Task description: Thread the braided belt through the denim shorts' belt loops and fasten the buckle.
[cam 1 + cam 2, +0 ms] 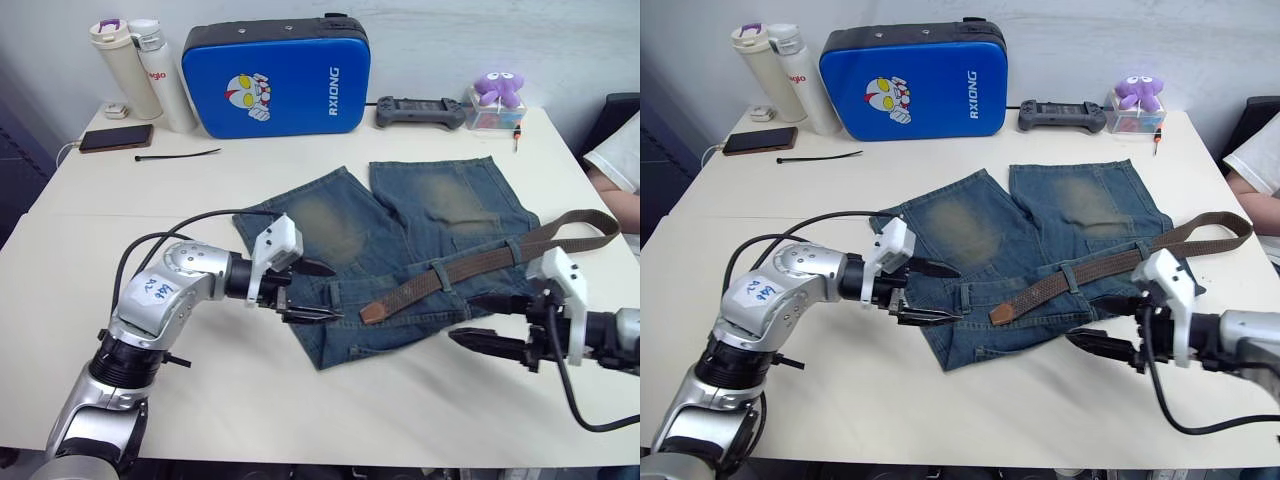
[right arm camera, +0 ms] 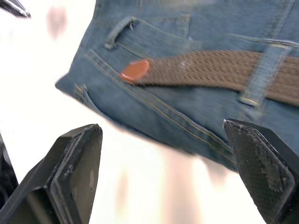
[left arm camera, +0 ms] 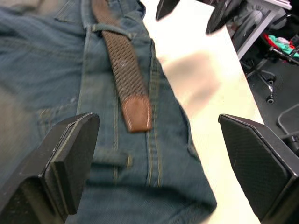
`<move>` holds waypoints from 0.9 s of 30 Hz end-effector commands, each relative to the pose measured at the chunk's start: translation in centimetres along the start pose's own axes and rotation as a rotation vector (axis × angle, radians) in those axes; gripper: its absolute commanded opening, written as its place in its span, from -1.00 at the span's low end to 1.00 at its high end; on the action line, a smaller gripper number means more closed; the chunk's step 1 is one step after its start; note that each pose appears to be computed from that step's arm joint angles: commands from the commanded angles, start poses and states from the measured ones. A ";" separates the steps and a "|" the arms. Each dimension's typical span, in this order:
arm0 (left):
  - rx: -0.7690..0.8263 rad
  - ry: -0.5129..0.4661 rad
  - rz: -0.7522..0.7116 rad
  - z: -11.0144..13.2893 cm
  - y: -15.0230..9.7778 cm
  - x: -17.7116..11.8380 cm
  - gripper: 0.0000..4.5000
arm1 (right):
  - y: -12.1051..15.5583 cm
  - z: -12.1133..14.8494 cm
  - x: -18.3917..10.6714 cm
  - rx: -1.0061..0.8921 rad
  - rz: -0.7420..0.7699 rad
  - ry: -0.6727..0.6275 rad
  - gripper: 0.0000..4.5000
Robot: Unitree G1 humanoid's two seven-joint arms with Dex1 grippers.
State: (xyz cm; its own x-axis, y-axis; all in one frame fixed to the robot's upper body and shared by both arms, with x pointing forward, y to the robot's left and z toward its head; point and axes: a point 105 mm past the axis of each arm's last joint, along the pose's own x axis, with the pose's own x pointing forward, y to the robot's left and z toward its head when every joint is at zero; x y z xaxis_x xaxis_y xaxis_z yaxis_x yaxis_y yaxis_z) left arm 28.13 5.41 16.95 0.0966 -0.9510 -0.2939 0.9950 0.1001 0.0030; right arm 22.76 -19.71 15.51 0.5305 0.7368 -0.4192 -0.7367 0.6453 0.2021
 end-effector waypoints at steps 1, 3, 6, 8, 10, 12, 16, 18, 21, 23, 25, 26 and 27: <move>0.063 -0.011 -0.012 1.1 -0.4 1.5 1.00 | 0.9 0.3 0.7 0.111 -0.018 -0.097 0.97; 0.071 -0.010 -0.019 1.3 -0.4 2.0 1.00 | 0.6 0.3 1.0 0.223 -0.048 -0.164 0.97; 0.085 -0.029 -0.029 1.9 -0.2 2.2 1.00 | 1.0 0.2 2.1 0.406 -0.029 -0.265 0.97; 0.095 -0.025 -0.029 2.0 0.0 2.1 1.00 | 1.0 -0.3 3.0 0.503 -0.048 -0.297 0.97; 0.102 -0.017 -0.024 1.9 0.2 1.8 1.00 | 1.0 -0.5 3.7 0.589 -0.059 -0.324 0.97; 0.107 -0.009 -0.020 1.7 0.4 1.5 1.00 | 0.9 -0.4 4.1 0.658 -0.058 -0.353 0.97; 0.119 -0.006 -0.002 1.7 0.6 0.8 1.00 | -0.2 0.6 4.8 0.811 -0.033 -0.454 0.97; 0.131 -0.008 0.015 1.8 0.7 0.2 1.00 | -1.2 1.0 5.2 0.892 -0.057 -0.496 0.97; 0.139 -0.014 0.063 1.9 1.3 -0.7 1.00 | -1.8 1.3 5.8 0.951 -0.072 -0.513 0.97; 0.136 -0.017 0.090 1.8 1.5 -1.5 1.00 | -1.9 1.5 6.1 0.978 -0.063 -0.527 0.97; 0.133 -0.013 0.115 1.7 1.6 -2.1 1.00 | -1.7 1.7 6.4 0.990 -0.049 -0.529 0.97; 0.132 -0.011 0.125 1.6 1.7 -2.3 1.00 | -1.6 1.8 6.5 0.996 -0.042 -0.531 0.97; 0.131 -0.004 0.140 1.4 1.8 -2.7 1.00 | -1.5 1.9 6.7 1.006 -0.033 -0.531 0.97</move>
State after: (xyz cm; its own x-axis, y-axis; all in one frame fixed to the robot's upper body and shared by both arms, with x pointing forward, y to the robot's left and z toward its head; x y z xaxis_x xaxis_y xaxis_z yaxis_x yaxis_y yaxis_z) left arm 29.94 7.55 18.00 0.2198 -0.9274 -0.3026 0.9742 0.1924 0.1179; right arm 28.14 -15.77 13.62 0.8341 0.5451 -0.0841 -0.1682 0.3965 0.9025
